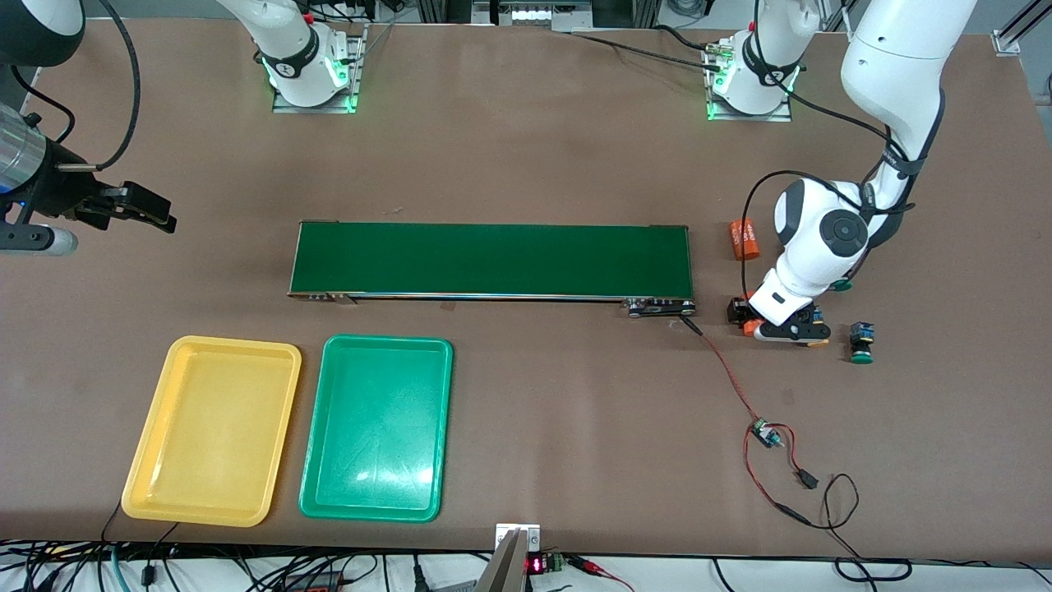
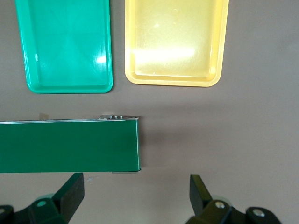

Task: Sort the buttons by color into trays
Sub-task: 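Grasp the orange cylinder with the left gripper and lift it, then lower the orange cylinder onto the green belt and open the left gripper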

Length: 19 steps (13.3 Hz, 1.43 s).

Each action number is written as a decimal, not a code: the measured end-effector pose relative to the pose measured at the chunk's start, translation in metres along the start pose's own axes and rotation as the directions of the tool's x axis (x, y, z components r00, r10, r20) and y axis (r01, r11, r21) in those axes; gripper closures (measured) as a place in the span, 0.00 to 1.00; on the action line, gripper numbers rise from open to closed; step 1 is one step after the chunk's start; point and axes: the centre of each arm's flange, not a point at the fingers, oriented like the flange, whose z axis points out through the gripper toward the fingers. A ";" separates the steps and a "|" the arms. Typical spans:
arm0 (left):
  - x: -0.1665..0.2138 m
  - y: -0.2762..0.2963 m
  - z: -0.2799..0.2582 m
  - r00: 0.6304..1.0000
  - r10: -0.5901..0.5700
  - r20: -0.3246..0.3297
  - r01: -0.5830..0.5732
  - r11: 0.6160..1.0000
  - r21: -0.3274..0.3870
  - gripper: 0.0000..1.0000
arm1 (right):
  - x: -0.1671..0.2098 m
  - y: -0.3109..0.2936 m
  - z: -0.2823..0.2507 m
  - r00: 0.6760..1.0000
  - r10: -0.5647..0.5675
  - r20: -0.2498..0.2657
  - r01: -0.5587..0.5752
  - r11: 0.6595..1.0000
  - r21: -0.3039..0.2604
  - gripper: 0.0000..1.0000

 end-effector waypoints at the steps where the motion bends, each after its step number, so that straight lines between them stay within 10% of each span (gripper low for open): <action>1: 0.007 0.001 -0.011 0.999 0.002 0.045 -0.003 1.000 0.004 0.52 | 0.000 0.000 0.000 1.000 0.000 0.000 0.000 1.000 0.000 0.00; 7: 0.055 0.031 -0.134 0.925 0.097 0.367 -0.102 0.995 -0.005 0.52 | 0.000 0.000 0.000 1.000 0.000 0.000 0.000 1.000 0.000 0.00; 11: 0.040 0.093 -0.134 0.855 0.313 0.413 -0.301 0.949 -0.096 0.52 | 0.000 0.000 0.000 1.000 0.000 0.000 0.000 1.000 0.002 0.00; 19: 0.026 0.158 -0.115 0.532 0.819 0.214 -0.765 0.574 -0.293 0.52 | 0.000 0.000 0.000 1.000 0.001 0.001 -0.001 1.000 0.003 0.00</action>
